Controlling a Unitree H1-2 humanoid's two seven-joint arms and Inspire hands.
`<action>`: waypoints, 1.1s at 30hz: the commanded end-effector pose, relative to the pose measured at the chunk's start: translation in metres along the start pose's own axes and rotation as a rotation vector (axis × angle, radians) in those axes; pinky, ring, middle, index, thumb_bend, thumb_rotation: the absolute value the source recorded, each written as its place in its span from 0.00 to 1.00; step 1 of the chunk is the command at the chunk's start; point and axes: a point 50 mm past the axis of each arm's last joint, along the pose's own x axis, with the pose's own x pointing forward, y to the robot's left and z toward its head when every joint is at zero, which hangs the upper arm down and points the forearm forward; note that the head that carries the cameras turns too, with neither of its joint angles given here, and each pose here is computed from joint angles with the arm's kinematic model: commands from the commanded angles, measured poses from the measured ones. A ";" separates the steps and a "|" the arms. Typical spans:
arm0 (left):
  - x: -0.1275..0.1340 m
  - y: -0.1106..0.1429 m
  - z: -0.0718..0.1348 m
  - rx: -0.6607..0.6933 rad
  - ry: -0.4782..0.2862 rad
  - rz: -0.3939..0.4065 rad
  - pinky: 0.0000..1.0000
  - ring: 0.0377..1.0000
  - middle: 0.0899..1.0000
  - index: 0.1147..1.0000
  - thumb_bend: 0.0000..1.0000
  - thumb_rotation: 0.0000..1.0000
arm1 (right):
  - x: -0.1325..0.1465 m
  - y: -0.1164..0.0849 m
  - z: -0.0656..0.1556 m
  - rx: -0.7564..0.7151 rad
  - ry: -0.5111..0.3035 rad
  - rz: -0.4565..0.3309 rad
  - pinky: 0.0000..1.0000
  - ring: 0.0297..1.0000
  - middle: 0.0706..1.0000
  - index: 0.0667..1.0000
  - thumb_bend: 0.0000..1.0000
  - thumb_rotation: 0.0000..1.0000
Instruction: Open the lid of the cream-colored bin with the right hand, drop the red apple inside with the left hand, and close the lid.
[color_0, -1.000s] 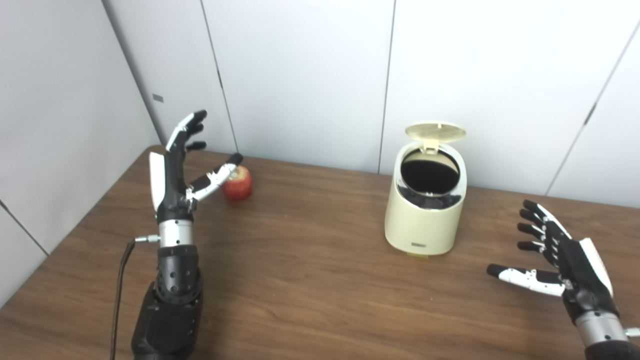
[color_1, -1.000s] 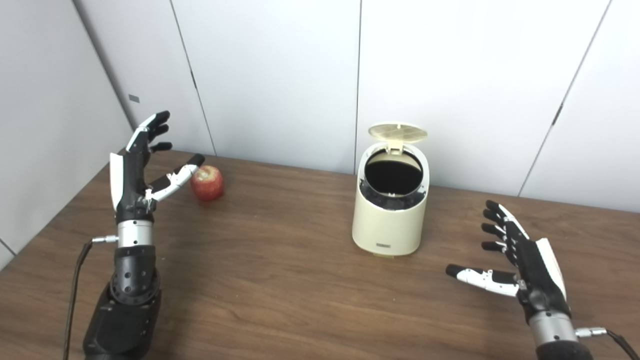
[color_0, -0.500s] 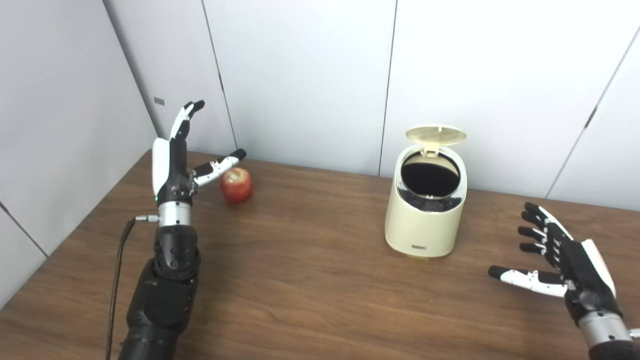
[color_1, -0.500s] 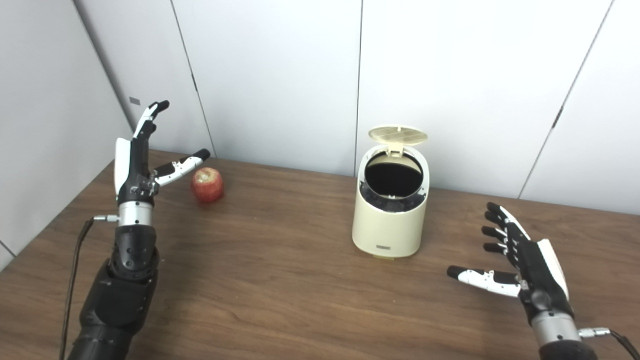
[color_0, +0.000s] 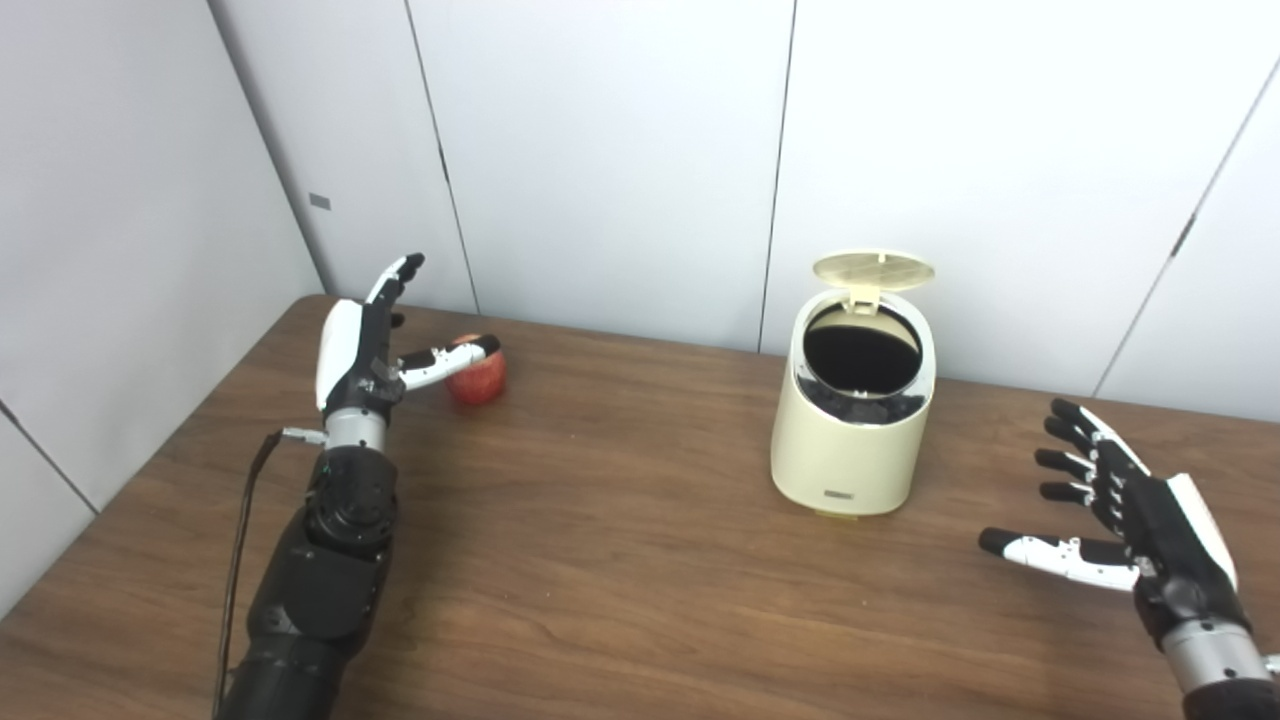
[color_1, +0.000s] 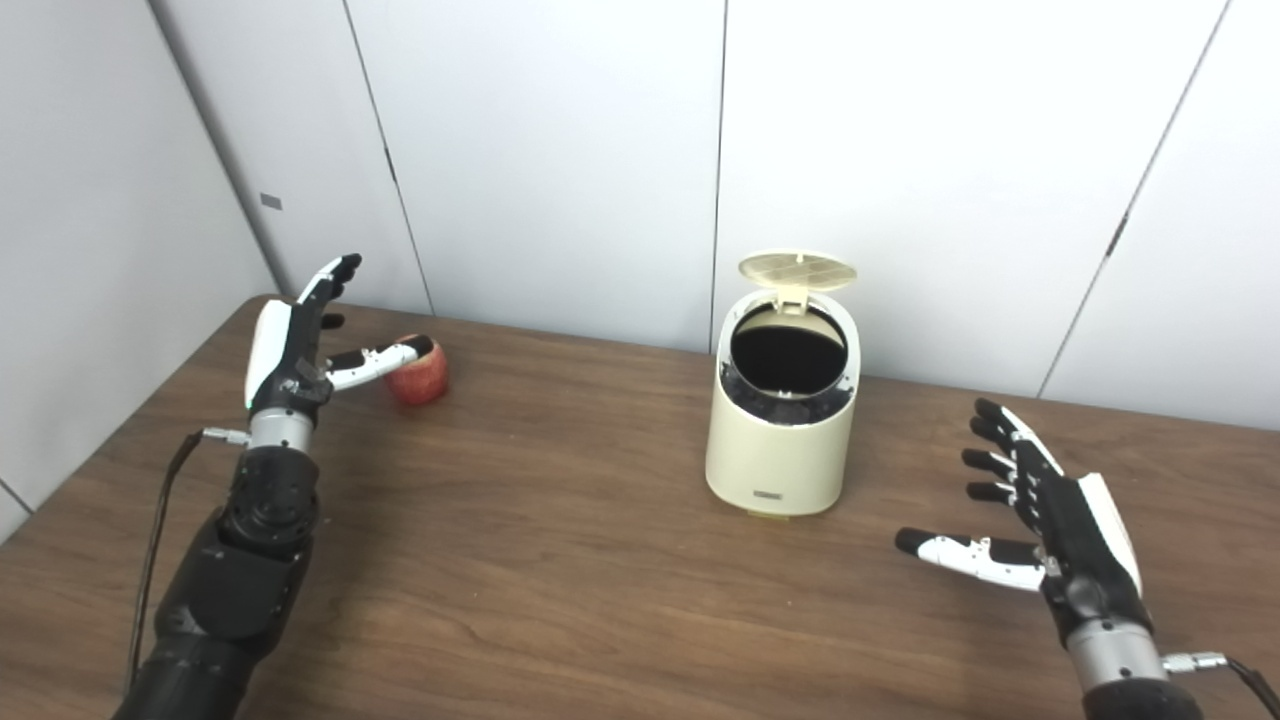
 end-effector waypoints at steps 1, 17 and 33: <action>0.021 0.016 0.020 0.028 -0.072 0.056 0.75 0.88 0.88 0.90 0.93 0.27 | 0.002 -0.010 0.016 -0.005 -0.067 -0.012 0.75 0.83 0.89 0.91 0.69 0.08; 0.025 -0.005 -0.015 0.149 0.011 0.003 0.66 0.81 0.84 0.86 0.93 0.24 | -0.005 -0.017 0.020 -0.014 -0.054 -0.019 0.74 0.82 0.89 0.91 0.68 0.07; 0.019 -0.032 -0.033 0.091 0.035 -0.060 0.57 0.64 0.64 0.69 0.90 0.11 | -0.011 -0.021 0.019 -0.032 -0.047 -0.018 0.72 0.81 0.89 0.91 0.68 0.09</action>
